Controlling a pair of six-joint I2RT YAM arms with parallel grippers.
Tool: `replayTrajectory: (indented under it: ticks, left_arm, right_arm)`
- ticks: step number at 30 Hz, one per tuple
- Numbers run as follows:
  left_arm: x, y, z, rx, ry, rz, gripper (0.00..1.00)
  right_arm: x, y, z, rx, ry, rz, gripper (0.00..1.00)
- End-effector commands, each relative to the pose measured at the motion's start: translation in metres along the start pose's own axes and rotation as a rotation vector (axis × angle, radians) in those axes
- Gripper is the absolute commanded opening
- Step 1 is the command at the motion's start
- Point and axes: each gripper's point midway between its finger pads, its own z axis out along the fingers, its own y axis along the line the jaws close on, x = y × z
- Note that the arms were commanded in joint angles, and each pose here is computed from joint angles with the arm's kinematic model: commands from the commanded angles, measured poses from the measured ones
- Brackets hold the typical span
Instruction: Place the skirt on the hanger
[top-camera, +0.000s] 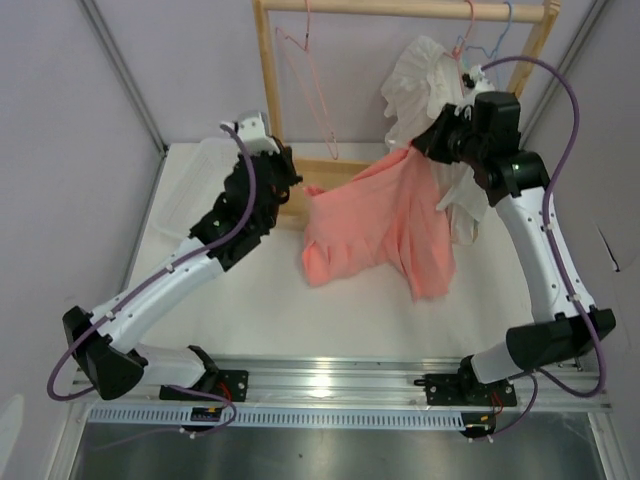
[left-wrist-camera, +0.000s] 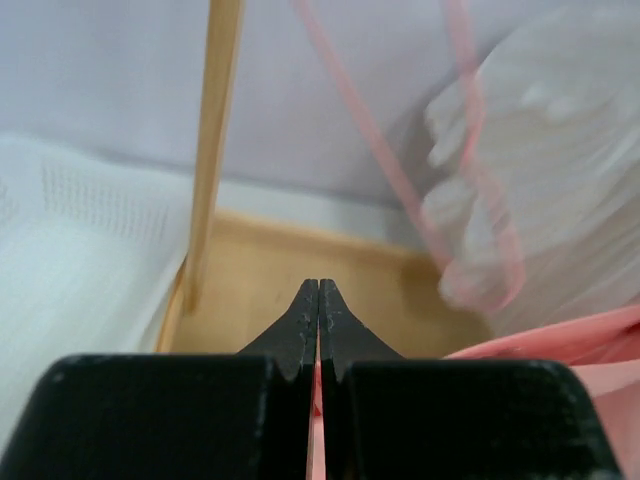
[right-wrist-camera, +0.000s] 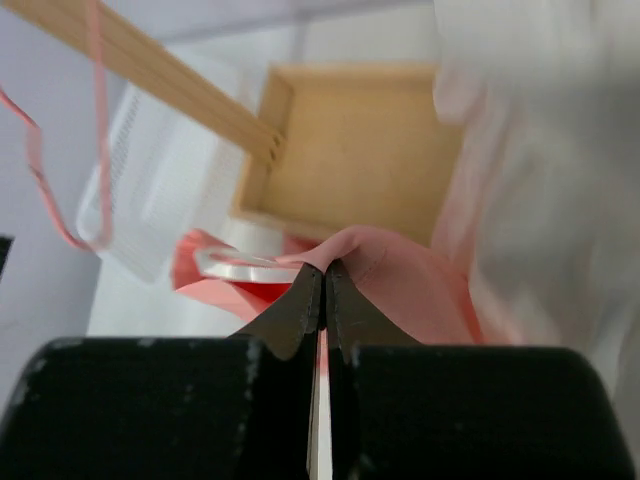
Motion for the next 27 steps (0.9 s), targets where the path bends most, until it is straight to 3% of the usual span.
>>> replayTrajectory:
  ticks: [1, 2, 3, 6, 8, 9, 10, 11, 12, 13, 14, 15, 16, 17, 18, 19, 27]
  left_arm:
    - [-0.114, -0.041, -0.011, 0.159, -0.179, -0.043, 0.00]
    - [-0.121, -0.041, -0.010, 0.156, -0.185, -0.034, 0.00]
    - [-0.155, -0.045, -0.018, 0.170, -0.240, -0.064, 0.00]
    - [-0.148, -0.043, -0.016, 0.184, -0.184, -0.040, 0.00]
    - [-0.131, -0.040, -0.016, 0.185, -0.137, -0.059, 0.00]
    - [-0.081, -0.034, -0.009, 0.183, -0.044, -0.024, 0.00]
    - [-0.078, -0.034, -0.018, 0.214, -0.039, -0.070, 0.02]
    - [-0.064, -0.034, -0.020, 0.238, -0.014, -0.087, 0.12]
    - [-0.008, -0.027, -0.019, 0.251, 0.095, -0.062, 0.18]
    - [0.000, -0.028, -0.024, 0.267, 0.114, -0.105, 0.23]
    - [0.047, -0.017, -0.026, 0.259, 0.203, -0.082, 0.31]
    - [0.058, -0.018, -0.029, 0.282, 0.228, -0.093, 0.34]
    - [0.063, -0.024, -0.036, 0.319, 0.242, -0.123, 0.40]
    - [0.088, -0.014, -0.040, 0.305, 0.287, -0.116, 0.43]
    - [0.091, -0.014, -0.042, 0.313, 0.294, -0.127, 0.45]
    - [0.088, -0.019, -0.049, 0.351, 0.293, -0.141, 0.48]
    - [0.090, -0.002, -0.077, 0.369, 0.336, -0.073, 0.56]
  right_arm:
    - [-0.110, 0.042, -0.024, -0.129, -0.299, -0.024, 0.00]
    - [-0.121, 0.046, -0.029, -0.141, -0.323, -0.019, 0.00]
    - [-0.140, 0.055, -0.039, -0.159, -0.371, -0.022, 0.00]
    - [-0.144, 0.060, -0.040, -0.172, -0.372, -0.012, 0.00]
    - [-0.113, 0.046, -0.024, -0.130, -0.269, 0.018, 0.00]
    - [-0.098, 0.052, -0.018, -0.150, -0.247, 0.015, 0.00]
    - [-0.047, 0.038, -0.007, -0.125, -0.148, 0.020, 0.00]
    - [-0.025, 0.025, -0.002, -0.063, -0.132, 0.024, 0.00]
    - [-0.001, 0.017, 0.003, -0.037, -0.108, 0.027, 0.00]
    - [0.063, -0.007, 0.019, 0.023, 0.021, 0.043, 0.03]
    - [0.084, -0.013, 0.015, 0.035, 0.051, 0.059, 0.12]
    - [0.110, -0.027, 0.016, 0.080, 0.106, 0.064, 0.21]
    - [0.144, -0.038, 0.012, 0.118, 0.160, 0.058, 0.43]
    - [0.151, -0.047, 0.008, 0.159, 0.143, 0.043, 0.56]
    - [0.155, -0.047, 0.004, 0.157, 0.130, 0.037, 0.84]
    - [0.156, -0.048, -0.001, 0.154, 0.123, 0.038, 0.99]
    - [0.124, -0.025, -0.027, 0.079, 0.040, 0.046, 1.00]
